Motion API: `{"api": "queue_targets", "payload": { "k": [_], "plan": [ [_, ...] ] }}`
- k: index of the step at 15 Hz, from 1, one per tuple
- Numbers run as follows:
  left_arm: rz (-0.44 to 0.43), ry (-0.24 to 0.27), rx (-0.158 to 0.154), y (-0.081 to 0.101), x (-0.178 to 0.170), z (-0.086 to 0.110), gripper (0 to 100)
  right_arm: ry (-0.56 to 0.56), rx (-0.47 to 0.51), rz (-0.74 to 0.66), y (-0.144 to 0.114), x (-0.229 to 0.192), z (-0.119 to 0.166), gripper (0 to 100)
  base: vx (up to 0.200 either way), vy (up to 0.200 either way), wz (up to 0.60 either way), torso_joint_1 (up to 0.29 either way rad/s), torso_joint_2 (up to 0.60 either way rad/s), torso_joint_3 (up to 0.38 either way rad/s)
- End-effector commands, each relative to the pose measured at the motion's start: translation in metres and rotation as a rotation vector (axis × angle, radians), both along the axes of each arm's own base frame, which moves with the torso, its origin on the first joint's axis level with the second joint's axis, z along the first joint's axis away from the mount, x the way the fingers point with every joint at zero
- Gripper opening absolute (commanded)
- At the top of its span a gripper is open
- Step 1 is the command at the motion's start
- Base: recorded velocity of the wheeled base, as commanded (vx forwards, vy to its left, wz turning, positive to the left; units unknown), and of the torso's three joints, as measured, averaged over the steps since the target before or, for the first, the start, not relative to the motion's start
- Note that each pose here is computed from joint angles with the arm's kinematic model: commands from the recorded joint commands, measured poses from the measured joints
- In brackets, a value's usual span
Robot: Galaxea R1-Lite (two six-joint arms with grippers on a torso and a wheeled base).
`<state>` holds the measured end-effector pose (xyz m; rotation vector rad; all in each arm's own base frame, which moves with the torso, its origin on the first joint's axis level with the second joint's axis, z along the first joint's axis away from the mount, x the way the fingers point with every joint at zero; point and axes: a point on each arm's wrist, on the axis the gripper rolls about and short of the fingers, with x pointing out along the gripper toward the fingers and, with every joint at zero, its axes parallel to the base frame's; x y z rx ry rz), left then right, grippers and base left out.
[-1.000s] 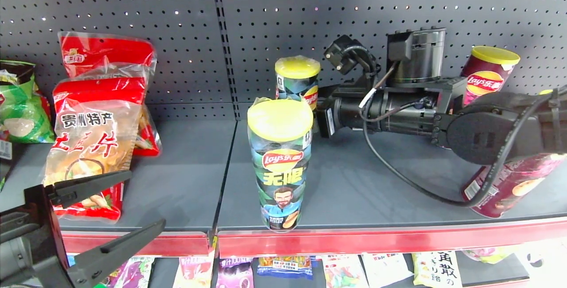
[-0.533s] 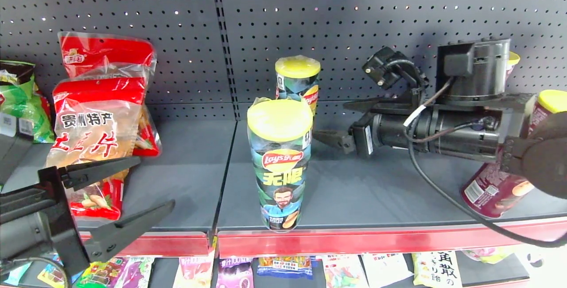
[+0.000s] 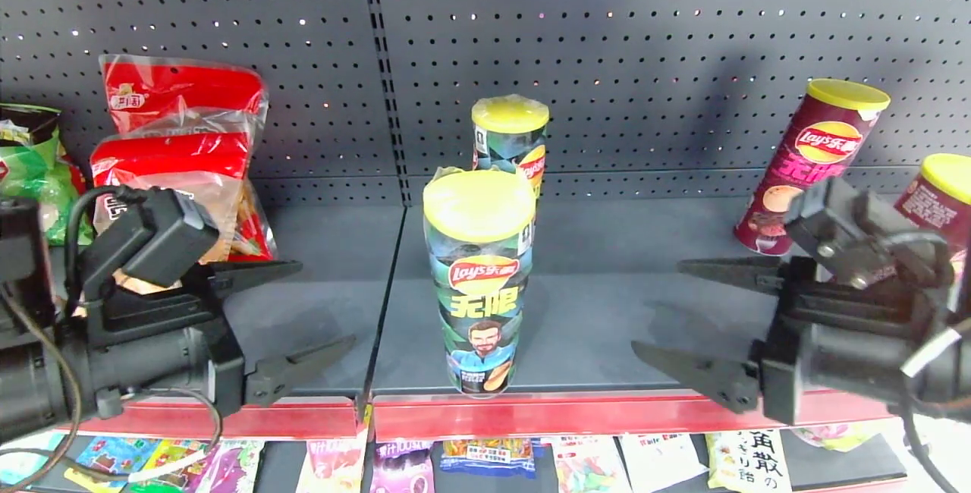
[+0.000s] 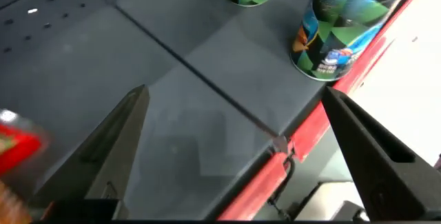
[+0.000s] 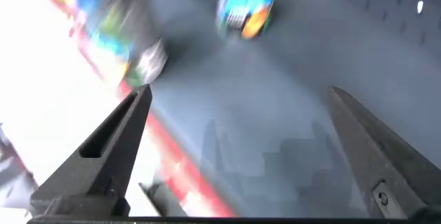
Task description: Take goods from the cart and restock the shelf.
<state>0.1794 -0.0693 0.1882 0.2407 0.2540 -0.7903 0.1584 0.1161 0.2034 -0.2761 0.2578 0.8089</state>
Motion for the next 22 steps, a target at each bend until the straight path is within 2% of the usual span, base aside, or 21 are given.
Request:
{"api": "queue_targets", "payload": {
  "k": [1, 4, 10, 12, 17, 22],
  "plan": [
    [-0.054, 0.058, 0.023, -0.019, 0.021, -0.010, 100, -0.060, 0.043, 0.012, -0.031, -0.046, -0.004, 100, 0.000, 0.000, 0.00, 0.000, 0.00, 0.000],
    [-0.103, 0.088, 0.044, -0.039, 0.030, -0.016, 100, -0.099, 0.076, -0.019, -0.045, -0.062, -0.004, 100, 0.000, 0.000, 0.00, 0.000, 0.00, 0.000],
    [-0.100, 0.115, 0.096, -0.048, 0.044, -0.030, 100, -0.110, 0.092, -0.069, -0.051, -0.061, -0.001, 100, 0.000, 0.000, 0.00, 0.000, 0.00, 0.000],
    [-0.114, 0.129, 0.117, -0.058, 0.046, -0.036, 100, -0.111, 0.094, -0.083, -0.053, -0.060, -0.001, 100, 0.000, 0.000, 0.00, 0.000, 0.00, 0.000],
    [-0.127, 0.127, 0.120, -0.071, 0.062, -0.037, 100, -0.103, 0.113, -0.098, -0.053, -0.059, 0.001, 100, 0.000, 0.000, 0.00, 0.000, 0.00, 0.000],
    [-0.125, 0.129, 0.120, -0.073, 0.065, -0.038, 100, -0.104, 0.114, -0.097, -0.053, -0.059, 0.002, 100, 0.000, 0.000, 0.00, 0.000, 0.00, 0.000]
  ]
}}
